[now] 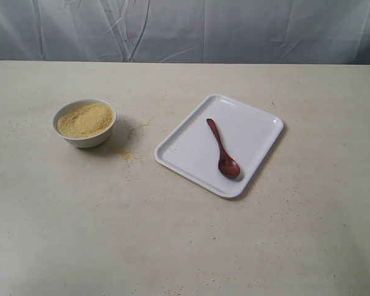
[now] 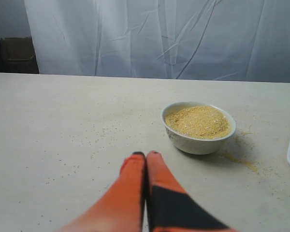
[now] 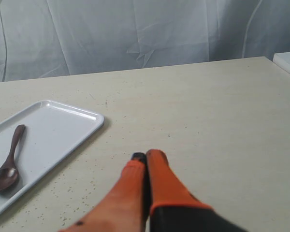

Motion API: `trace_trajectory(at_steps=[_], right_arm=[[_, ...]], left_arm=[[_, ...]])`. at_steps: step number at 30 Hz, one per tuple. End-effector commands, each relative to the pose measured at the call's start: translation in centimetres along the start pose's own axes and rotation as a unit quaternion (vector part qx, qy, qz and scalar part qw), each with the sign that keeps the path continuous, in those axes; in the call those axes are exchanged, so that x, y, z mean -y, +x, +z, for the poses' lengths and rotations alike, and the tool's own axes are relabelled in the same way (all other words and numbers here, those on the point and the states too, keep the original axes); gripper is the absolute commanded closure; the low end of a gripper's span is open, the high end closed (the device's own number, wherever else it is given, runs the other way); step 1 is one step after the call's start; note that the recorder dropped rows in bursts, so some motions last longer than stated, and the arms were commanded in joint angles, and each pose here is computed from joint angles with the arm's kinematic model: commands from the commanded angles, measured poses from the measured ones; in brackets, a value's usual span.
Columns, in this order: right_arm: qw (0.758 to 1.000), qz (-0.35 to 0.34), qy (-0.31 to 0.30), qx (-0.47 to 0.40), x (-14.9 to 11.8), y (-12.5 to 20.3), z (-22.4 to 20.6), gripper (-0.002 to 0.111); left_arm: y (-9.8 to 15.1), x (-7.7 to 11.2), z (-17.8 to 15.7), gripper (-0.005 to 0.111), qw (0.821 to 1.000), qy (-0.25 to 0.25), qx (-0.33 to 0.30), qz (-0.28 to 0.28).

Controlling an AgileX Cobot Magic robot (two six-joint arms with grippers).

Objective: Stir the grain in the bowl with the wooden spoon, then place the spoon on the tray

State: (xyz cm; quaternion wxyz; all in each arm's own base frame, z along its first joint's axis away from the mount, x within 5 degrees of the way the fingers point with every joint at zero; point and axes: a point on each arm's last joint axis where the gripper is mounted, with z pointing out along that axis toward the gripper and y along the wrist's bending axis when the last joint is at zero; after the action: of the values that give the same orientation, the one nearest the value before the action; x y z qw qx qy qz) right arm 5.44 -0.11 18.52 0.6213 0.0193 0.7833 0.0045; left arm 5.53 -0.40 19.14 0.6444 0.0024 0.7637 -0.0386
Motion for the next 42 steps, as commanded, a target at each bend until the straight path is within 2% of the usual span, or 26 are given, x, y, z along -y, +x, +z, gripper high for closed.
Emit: trace_trajectory(at_steps=[1,42], right_arm=[[1.0,0.0,-0.002,0.006,-0.02,-0.04,-0.02,0.108],[1.0,0.0,-0.002,0.006,-0.02,-0.04,-0.02,0.108]], left_arm=[[0.03,0.01,0.0,0.107,1.0,0.001,0.006,-0.004],[0.02,-0.01,0.0,0.107,1.0,0.0,0.006,0.003]])
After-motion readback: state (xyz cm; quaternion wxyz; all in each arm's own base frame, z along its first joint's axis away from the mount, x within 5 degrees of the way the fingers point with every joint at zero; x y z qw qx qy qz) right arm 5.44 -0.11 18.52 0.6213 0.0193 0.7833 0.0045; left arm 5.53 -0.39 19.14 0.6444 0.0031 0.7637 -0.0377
